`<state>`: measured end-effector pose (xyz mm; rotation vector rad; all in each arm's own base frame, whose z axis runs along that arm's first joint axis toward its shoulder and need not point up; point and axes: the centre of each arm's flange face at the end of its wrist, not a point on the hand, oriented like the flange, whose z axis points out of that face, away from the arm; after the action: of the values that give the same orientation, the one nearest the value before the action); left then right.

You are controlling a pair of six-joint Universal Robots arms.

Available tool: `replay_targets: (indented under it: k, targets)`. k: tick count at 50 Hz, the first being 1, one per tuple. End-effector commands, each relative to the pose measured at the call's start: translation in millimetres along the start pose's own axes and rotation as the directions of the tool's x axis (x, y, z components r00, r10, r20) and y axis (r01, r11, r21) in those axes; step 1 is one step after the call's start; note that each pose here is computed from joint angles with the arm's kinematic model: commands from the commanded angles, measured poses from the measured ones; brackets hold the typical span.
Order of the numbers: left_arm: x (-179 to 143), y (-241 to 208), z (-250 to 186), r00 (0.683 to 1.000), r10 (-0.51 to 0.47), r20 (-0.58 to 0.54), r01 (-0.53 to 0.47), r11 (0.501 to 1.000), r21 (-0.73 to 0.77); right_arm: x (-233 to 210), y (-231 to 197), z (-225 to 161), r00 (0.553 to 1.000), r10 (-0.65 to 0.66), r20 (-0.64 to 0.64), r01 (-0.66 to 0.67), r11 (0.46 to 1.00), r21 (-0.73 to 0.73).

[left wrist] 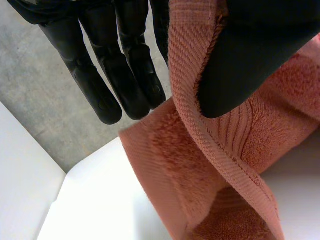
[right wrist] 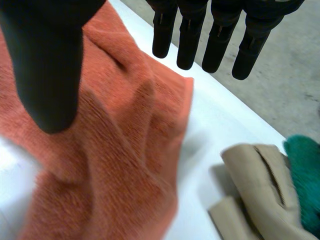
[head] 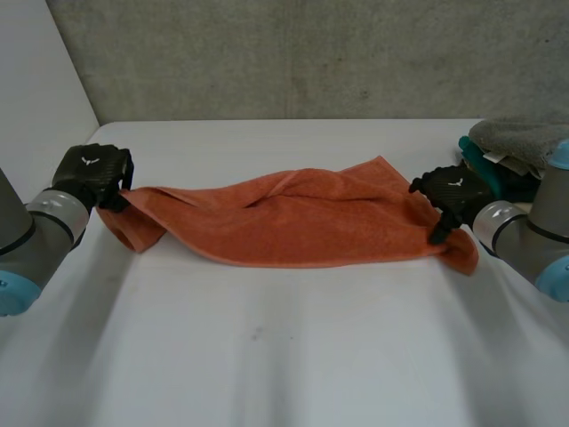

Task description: Fold the laundry.

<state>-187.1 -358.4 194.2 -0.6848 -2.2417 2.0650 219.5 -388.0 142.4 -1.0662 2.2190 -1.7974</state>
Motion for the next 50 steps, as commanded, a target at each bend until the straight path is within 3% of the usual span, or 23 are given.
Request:
replay_targets:
  k: [1, 12, 23, 30, 41, 47, 50]
  targets:
    - [-0.1, -11.3, -6.2, 1.0, 0.02, 0.001, -0.02, 0.999, 0.027, -1.1, -3.0, 0.6, 1.0, -0.01, 0.028, 0.011, 1.0, -0.026]
    - [-2.5, -20.2, -9.9, 1.0, 0.018, 0.007, -0.018, 0.999, 0.047, -1.3, 12.9, -6.7, 0.999, -0.02, 0.038, 0.028, 0.97, -0.24]
    - [1.9, -31.1, -17.9, 1.0, 0.013, -0.014, -0.012, 0.998, 0.055, 12.9, -0.3, 2.6, 0.996, 0.039, -0.083, -0.047, 0.994, -0.098]
    - [4.8, -40.4, -25.6, 1.0, 0.014, -0.024, -0.013, 0.999, 0.049, 23.9, -54.6, -26.6, 0.993, 0.033, -0.115, -0.025, 0.997, 0.068]
    - [3.7, -52.3, -48.5, 0.997, 0.018, -0.072, -0.021, 0.999, -0.039, 19.1, -103.8, -78.0, 0.996, 0.022, -0.081, -0.019, 0.999, 0.034]
    - [11.4, -36.4, -41.3, 0.992, 0.029, -0.119, -0.041, 0.994, -0.101, 13.8, -104.9, -71.7, 0.997, 0.027, -0.067, -0.026, 1.0, 0.013]
    - [11.4, -9.2, -17.7, 0.99, 0.084, -0.114, -0.099, 0.987, -0.129, 5.8, -97.2, -55.2, 0.998, 0.021, -0.06, -0.021, 1.0, -0.008]
